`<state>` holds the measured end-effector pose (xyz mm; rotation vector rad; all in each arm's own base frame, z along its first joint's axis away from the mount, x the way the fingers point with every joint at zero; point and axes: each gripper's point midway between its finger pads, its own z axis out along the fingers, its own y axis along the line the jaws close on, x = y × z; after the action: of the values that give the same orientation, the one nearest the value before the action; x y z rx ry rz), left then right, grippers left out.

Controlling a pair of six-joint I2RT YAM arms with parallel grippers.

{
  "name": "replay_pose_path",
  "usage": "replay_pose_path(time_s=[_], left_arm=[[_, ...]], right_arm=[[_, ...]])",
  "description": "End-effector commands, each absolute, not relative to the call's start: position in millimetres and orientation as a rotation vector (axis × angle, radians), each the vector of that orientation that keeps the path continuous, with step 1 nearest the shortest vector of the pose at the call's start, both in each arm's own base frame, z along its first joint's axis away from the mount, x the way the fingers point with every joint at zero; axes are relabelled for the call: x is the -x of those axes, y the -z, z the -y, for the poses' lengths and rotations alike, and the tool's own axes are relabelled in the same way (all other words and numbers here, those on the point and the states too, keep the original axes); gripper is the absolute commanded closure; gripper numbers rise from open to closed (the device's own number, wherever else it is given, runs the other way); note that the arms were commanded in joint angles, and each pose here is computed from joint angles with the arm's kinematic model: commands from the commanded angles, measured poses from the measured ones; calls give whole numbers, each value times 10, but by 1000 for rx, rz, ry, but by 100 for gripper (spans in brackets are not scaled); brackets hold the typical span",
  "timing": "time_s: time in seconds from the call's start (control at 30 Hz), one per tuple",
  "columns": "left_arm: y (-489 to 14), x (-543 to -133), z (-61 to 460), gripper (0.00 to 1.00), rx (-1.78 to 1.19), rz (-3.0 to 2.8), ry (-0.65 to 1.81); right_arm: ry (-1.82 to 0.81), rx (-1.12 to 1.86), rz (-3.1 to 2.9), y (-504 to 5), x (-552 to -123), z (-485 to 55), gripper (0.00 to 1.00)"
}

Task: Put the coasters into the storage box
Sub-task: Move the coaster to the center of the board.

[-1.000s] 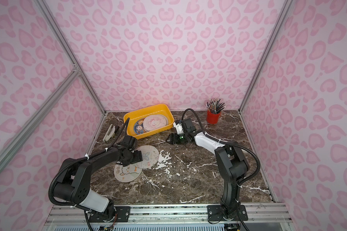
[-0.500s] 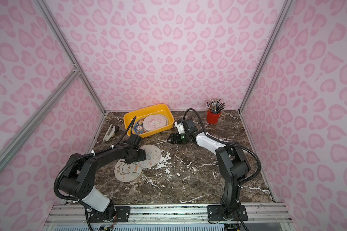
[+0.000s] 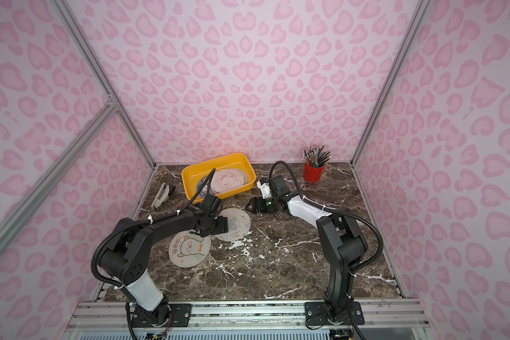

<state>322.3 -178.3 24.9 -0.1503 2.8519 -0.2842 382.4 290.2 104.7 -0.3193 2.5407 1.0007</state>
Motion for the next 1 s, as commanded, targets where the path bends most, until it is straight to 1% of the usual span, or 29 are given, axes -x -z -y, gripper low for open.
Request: replay_pose_path(time_s=[0.0,0.13,0.3,0.47,0.6,0.8,0.87,0.9,0.97], left_arm=[[-282,-3268,1848,21,143,-2837,313],[-316,-3284,1715,21,128,-2822,223],[-336,-3364,1541,21,157,-2805,175],[-336,-3474,1490,22,156,-2789,167],[-329,-3543,1515,23,132,-2789,161],[-235,-3525,1542,24,121,-2816,166],[-206,-3505,1539,25,125,-2824,169],[-187,-3495,1543,25,126,-2829,173],[-156,-3482,1556,26,124,-2837,182]], right_arm=[[-1005,322,-2543,-1015,-3808,-2905,22],[-970,328,-2607,-822,-3737,-2876,22],[-912,356,-2685,-549,-3644,-2899,23],[-881,361,-2729,-359,-3611,-2956,29],[-838,360,-2752,-301,-3638,-2996,35],[-722,348,-2839,-136,-3598,-2963,38],[-713,341,-2857,-91,-3575,-2951,39],[-731,343,-2832,-171,-3653,-3008,40],[-744,344,-2837,-153,-3644,-3023,41]])
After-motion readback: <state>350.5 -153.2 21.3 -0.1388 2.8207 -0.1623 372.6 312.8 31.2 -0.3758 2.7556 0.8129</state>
